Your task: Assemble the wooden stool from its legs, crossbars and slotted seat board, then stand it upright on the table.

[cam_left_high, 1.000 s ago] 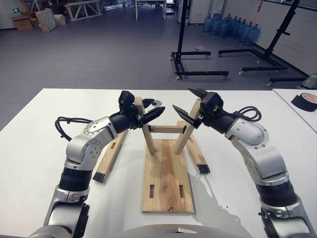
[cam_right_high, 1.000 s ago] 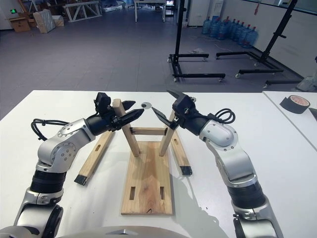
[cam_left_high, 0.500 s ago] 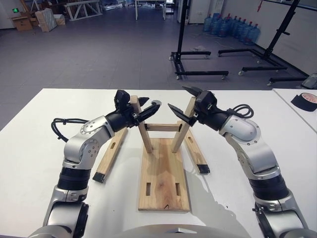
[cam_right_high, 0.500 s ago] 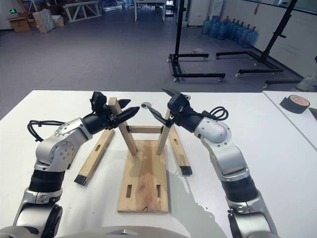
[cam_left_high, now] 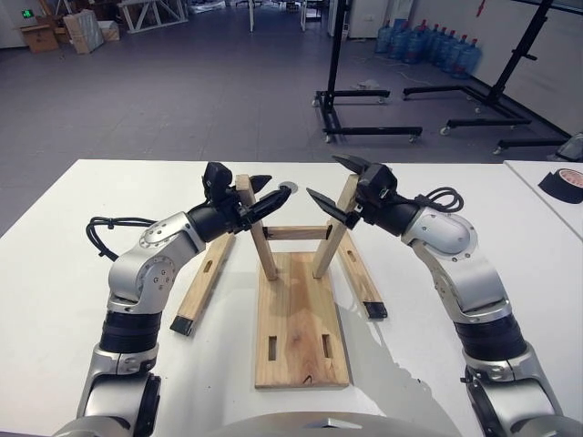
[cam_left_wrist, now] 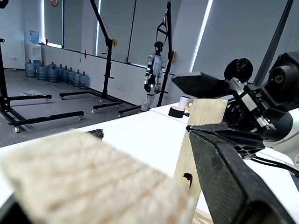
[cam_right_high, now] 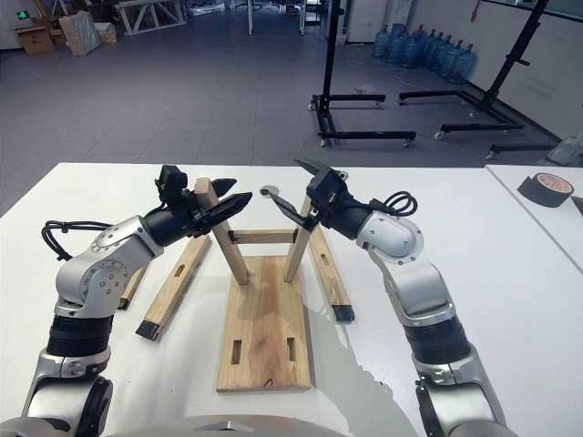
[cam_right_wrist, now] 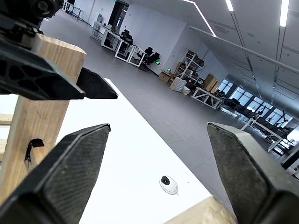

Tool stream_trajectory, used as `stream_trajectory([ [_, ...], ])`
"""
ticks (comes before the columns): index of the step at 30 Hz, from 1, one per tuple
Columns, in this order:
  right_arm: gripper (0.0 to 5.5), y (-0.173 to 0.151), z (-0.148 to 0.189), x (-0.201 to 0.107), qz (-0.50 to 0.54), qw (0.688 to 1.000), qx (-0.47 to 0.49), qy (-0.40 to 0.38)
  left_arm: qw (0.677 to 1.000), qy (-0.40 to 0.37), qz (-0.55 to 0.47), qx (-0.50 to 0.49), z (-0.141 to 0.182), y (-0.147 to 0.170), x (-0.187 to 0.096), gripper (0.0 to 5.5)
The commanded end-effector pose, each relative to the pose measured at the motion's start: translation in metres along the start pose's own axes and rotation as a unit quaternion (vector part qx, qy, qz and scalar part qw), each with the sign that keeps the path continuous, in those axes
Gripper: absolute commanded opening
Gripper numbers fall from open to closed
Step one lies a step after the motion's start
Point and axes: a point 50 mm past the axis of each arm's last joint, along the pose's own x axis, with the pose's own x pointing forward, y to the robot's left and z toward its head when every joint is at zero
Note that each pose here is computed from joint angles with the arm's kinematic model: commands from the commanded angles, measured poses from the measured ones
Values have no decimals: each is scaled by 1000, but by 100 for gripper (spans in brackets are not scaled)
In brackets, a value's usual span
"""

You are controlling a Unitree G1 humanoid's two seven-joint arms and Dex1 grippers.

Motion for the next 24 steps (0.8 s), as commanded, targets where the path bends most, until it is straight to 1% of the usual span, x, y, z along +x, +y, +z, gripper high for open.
stream_trajectory([
  [1,379,-5,3,-1,-2,1000,-4,2,1000,-4,2,9,6,1,-3,335],
  [6,379,-11,5,-3,-14,1000,-3,-2,1000,-20,3,17,14,3,-9,335],
  [9,379,-14,8,-5,-24,1000,6,-11,997,-67,-19,14,29,-2,-17,335],
  [13,379,-18,17,-7,-37,997,48,-45,994,-110,-13,19,49,-2,-30,335],
  [17,379,-20,24,-13,-56,990,100,-82,988,-153,20,15,60,-1,-54,335],
  [19,379,-25,25,-19,-87,982,131,-100,987,-138,80,23,54,9,-69,335],
  [20,379,-29,25,-24,-115,976,150,-109,984,-108,138,31,45,19,-79,335],
  [21,379,-33,23,-28,-143,969,168,-115,977,-74,196,41,35,30,-90,335],
  [23,379,-34,19,-38,-181,957,193,-117,952,-5,300,54,12,48,-114,335],
  [24,379,-33,16,-47,-201,947,220,-123,944,17,326,51,1,49,-129,335],
])
